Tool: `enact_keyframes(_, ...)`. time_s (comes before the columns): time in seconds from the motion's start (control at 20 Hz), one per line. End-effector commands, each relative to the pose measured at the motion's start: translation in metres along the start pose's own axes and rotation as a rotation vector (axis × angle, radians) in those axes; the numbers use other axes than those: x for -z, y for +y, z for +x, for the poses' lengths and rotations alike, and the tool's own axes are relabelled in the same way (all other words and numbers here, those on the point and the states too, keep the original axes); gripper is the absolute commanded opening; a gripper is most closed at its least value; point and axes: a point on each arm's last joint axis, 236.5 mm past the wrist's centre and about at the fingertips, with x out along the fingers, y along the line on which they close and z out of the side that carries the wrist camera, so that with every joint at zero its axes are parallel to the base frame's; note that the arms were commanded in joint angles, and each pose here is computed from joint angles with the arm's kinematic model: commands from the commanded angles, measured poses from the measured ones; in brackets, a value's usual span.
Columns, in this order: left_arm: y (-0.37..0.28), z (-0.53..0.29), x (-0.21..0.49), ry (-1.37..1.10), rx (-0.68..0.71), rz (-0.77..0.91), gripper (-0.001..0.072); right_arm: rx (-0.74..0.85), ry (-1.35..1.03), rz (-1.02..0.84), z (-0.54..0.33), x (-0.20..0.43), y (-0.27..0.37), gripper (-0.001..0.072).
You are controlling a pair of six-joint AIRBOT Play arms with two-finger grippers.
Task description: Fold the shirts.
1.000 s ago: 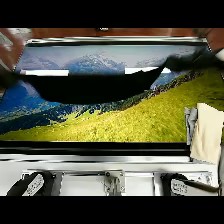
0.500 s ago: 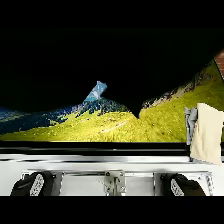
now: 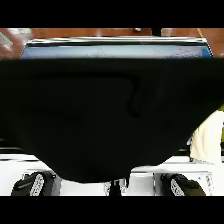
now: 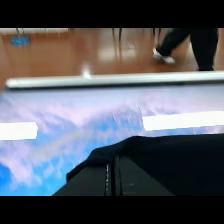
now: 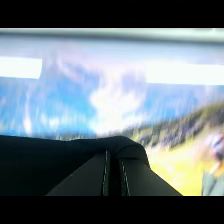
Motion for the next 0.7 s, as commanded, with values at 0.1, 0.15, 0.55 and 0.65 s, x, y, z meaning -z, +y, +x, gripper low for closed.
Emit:
enact_keyframes(0.1, 0.018, 0.099, 0.118, 0.358, 0.092, -0.193, 0.0030, -0.056, 0.442, 0.151, 0.128, 0.071, -0.020, 0.0060)
enact_keyframes(0.15, 0.022, 0.119, 0.131, 0.396, 0.106, -0.194, 0.0031, -0.065, 0.466, 0.177, 0.159, 0.080, -0.025, 0.0060)
enact_keyframes(0.55, 0.025, 0.297, 0.209, 0.481, 0.129, -0.259, 0.0032, -0.100, 0.267, 0.167, 0.399, 0.095, -0.018, 0.0061)
enact_keyframes(0.65, 0.029, 0.327, 0.226, 0.465, 0.102, -0.267, 0.0032, -0.078, 0.198, 0.173, 0.430, 0.094, -0.023, 0.0060)
